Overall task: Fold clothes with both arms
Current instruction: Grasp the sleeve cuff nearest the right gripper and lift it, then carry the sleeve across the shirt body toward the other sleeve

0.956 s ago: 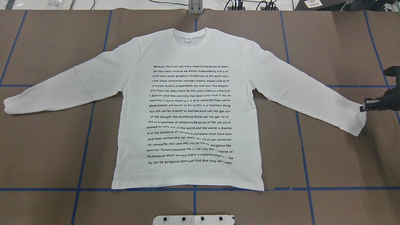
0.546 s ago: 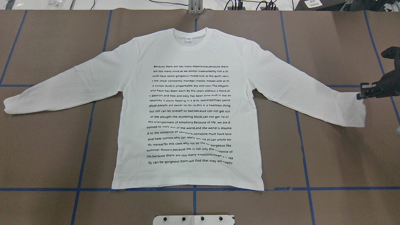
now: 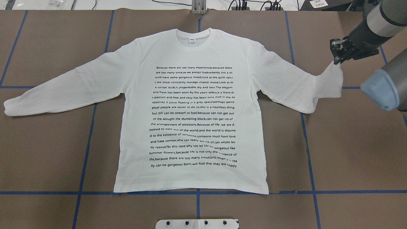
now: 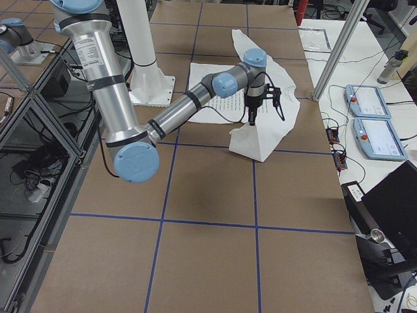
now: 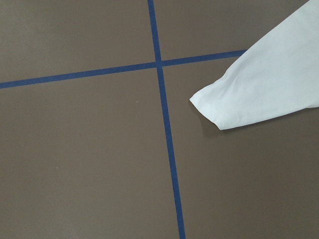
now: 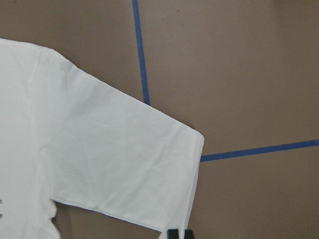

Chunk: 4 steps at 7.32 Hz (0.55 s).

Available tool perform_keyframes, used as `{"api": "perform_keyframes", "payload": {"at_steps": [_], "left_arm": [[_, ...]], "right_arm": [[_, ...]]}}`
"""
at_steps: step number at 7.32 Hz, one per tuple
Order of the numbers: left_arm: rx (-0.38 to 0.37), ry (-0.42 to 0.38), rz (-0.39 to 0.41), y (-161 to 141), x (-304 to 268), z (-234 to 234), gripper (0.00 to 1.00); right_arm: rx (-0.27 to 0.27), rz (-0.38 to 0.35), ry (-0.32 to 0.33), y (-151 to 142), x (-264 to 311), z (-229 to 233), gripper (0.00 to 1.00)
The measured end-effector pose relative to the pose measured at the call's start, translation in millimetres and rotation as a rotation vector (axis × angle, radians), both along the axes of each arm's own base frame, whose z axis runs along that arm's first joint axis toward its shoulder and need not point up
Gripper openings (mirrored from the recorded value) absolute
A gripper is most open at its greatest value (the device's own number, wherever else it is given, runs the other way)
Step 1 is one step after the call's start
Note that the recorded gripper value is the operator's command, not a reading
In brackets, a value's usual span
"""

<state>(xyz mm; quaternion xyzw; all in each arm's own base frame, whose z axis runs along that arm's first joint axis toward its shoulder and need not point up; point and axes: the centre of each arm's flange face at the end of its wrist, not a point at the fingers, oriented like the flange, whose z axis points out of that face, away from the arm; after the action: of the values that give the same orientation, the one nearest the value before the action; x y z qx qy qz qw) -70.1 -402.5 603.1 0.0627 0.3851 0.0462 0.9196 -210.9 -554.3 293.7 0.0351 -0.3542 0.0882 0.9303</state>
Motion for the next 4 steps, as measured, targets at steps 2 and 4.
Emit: {"api": "perform_keyframes", "payload": {"at_steps": [2, 4], "left_arm": [[-0.003, 0.000, 0.001, 0, 0, 2, 1.00], [-0.005, 0.000, 0.001, 0, 1, 3, 1.00]], "right_arm": [[0.003, 0.012, 0.015, -14, -51, -87, 0.00], [0.021, 0.025, 0.016, -35, -109, -160, 0.00]]}}
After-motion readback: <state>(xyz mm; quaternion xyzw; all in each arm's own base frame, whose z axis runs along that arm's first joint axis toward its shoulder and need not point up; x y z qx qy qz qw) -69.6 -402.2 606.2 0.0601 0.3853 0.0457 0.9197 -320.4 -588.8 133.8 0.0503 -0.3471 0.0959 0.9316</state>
